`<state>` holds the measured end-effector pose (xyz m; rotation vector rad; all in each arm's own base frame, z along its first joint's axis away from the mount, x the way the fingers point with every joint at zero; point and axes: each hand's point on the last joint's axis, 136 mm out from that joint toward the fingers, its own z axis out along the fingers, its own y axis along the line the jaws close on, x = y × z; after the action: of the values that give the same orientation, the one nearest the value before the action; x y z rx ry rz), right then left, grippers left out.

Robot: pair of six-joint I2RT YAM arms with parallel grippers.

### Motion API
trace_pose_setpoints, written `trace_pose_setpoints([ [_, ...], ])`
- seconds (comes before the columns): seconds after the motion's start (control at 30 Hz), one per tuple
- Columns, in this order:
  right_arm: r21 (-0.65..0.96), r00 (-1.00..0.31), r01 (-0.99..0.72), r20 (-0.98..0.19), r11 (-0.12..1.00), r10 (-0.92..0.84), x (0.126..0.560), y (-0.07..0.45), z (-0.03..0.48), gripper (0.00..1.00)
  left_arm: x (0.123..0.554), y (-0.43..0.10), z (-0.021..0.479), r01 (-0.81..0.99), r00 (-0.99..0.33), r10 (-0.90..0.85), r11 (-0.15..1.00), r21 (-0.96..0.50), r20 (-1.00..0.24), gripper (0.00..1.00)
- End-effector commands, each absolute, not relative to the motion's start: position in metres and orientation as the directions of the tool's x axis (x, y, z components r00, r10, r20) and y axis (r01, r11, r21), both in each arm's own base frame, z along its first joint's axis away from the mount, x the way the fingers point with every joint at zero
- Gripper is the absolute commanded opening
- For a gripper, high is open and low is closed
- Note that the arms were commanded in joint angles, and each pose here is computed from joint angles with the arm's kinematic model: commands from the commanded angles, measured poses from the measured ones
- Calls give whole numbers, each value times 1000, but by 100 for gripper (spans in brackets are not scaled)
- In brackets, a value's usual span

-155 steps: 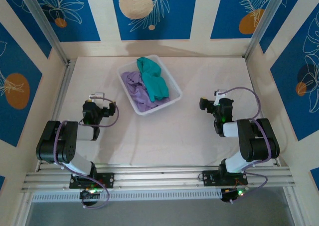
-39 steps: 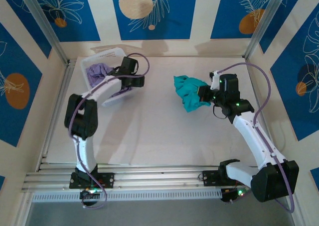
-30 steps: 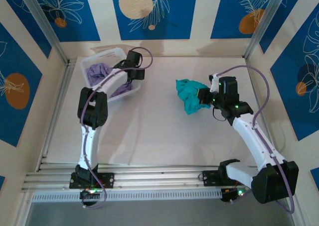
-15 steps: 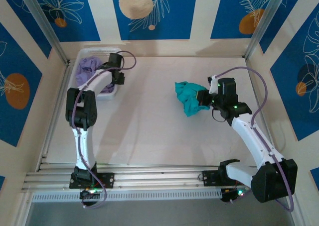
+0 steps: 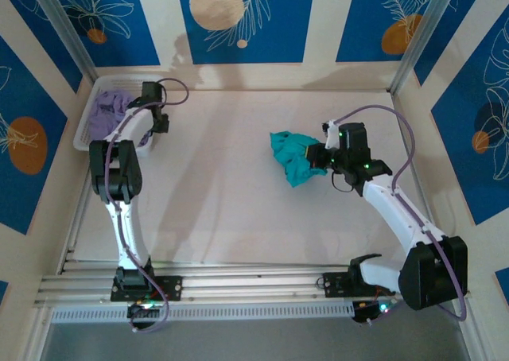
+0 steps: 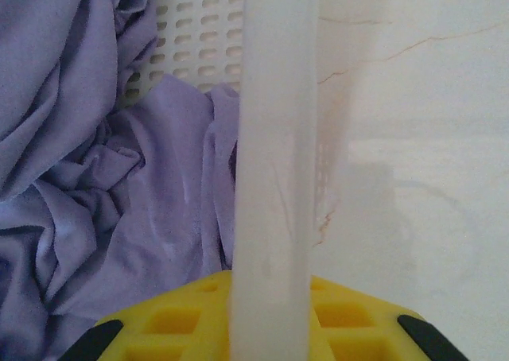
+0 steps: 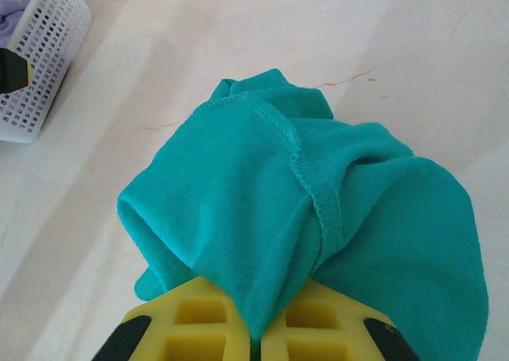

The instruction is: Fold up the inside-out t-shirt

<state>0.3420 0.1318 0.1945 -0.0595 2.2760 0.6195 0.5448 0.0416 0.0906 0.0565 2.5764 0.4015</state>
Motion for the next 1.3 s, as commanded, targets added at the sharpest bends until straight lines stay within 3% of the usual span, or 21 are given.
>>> trace_pose_setpoints([
  [0.0, 428, -675, -264, -722, 864, 152, 349, 140, 211, 0, 542, 51, 83, -35, -879, 126, 945, 326, -459, 21],
  [0.23, 423, -666, -263, -730, 867, 154, 358, 141, 218, 0, 536, 62, 89, -45, -887, 134, 928, 371, -441, 25],
  [0.37, 438, -665, -300, -733, 848, 143, 360, 159, 228, 0, 535, 59, 104, -61, -876, 118, 935, 349, -468, 50],
  [0.67, 485, -640, -525, -767, 699, 52, 319, 236, 289, 3, 524, 8, 197, -23, -725, 7, 999, 35, -689, 80],
  [0.8, 584, -717, -452, -687, 674, 114, 332, 234, 263, 6, 504, -22, 236, 24, -635, -113, 986, -166, -764, 86],
  [0.83, 602, -751, -403, -648, 689, 128, 345, 228, 245, 10, 497, -33, 243, 47, -617, -152, 972, -229, -772, 86],
  [0.97, 570, -860, -154, -479, 807, 175, 397, 178, 166, 44, 465, -85, 252, 150, -584, -271, 891, -429, -765, 88],
  [1.03, 489, -863, -82, -470, 868, 183, 405, 153, 143, 59, 445, -115, 243, 199, -600, -269, 862, -466, -753, 88],
  [1.07, 455, -859, -77, -482, 887, 172, 401, 147, 139, 62, 433, -132, 234, 219, -616, -255, 854, -473, -746, 92],
  [1.27, 314, -846, -174, -532, 933, 21, 336, 172, 123, 66, 367, -197, 157, 277, -733, -132, 838, -470, -667, 92],
])
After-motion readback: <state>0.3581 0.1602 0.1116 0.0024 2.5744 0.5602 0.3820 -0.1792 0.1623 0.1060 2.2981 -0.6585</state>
